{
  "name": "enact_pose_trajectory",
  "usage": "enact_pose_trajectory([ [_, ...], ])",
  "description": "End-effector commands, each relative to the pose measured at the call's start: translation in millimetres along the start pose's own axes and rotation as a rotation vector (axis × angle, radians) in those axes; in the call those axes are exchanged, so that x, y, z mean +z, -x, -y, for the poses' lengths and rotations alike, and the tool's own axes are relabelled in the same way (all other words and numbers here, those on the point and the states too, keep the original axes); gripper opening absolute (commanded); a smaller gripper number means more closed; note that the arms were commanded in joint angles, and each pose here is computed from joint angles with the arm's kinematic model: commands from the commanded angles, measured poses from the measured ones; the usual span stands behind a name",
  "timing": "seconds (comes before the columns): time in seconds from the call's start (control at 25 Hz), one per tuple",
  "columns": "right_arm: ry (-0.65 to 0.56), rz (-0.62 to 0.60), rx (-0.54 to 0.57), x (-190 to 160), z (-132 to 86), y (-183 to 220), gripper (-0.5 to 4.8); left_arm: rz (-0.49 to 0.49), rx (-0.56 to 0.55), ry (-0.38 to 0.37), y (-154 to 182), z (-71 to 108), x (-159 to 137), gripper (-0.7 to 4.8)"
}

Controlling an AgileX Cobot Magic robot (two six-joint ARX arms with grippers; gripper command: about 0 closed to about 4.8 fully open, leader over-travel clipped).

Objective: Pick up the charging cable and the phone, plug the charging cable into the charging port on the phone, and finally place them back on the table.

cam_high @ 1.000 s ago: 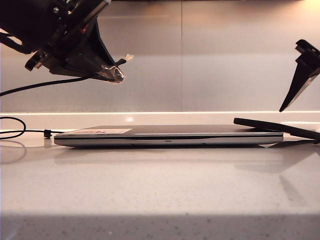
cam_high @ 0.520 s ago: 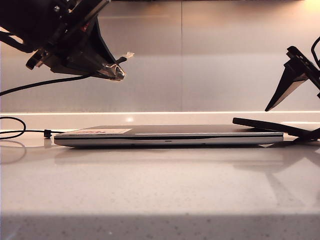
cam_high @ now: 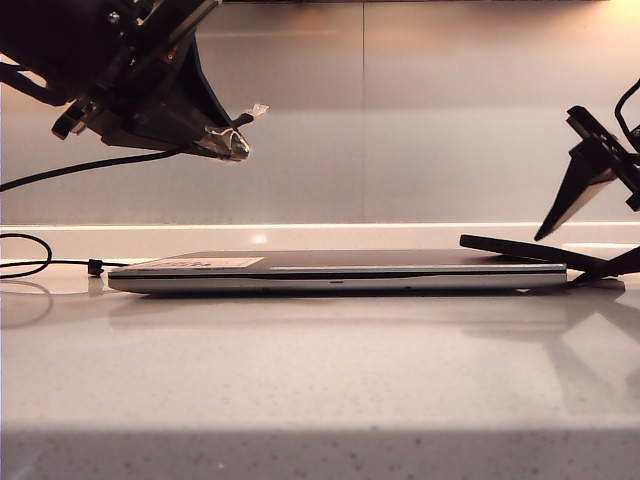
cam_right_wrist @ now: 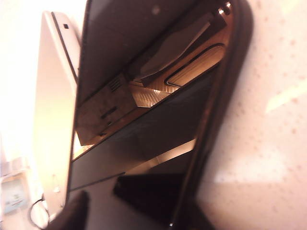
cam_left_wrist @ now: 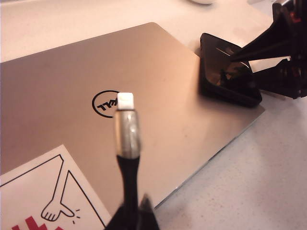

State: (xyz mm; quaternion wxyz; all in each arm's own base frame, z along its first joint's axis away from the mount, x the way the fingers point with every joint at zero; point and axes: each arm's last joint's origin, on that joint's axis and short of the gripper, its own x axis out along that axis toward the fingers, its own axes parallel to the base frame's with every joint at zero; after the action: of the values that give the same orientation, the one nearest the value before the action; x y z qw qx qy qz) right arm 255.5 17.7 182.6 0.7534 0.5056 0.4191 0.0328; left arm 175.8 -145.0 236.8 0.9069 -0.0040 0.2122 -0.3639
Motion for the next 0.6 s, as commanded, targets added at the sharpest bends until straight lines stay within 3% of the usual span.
enact_pose_trajectory([
  [0.04,-0.032,-0.022,-0.069,-4,10,-4,2.01,0.017,-0.006,0.0,1,0.6,2,-0.07],
  [0.08,-0.032,-0.018,-0.072,-4,10,-4,1.9,0.017,-0.007,0.0,1,0.7,2,-0.07],
  [0.2,-0.032,-0.009,-0.078,-3,11,-4,0.65,0.017,-0.006,0.0,1,0.6,2,-0.07],
  [0.32,-0.03,-0.006,-0.079,-3,11,-4,-0.07,0.017,-0.007,0.0,1,0.7,2,-0.07],
  [0.6,0.137,0.03,-0.027,-3,-1,9,-0.06,0.017,-0.006,0.0,1,0.6,2,-0.07],
])
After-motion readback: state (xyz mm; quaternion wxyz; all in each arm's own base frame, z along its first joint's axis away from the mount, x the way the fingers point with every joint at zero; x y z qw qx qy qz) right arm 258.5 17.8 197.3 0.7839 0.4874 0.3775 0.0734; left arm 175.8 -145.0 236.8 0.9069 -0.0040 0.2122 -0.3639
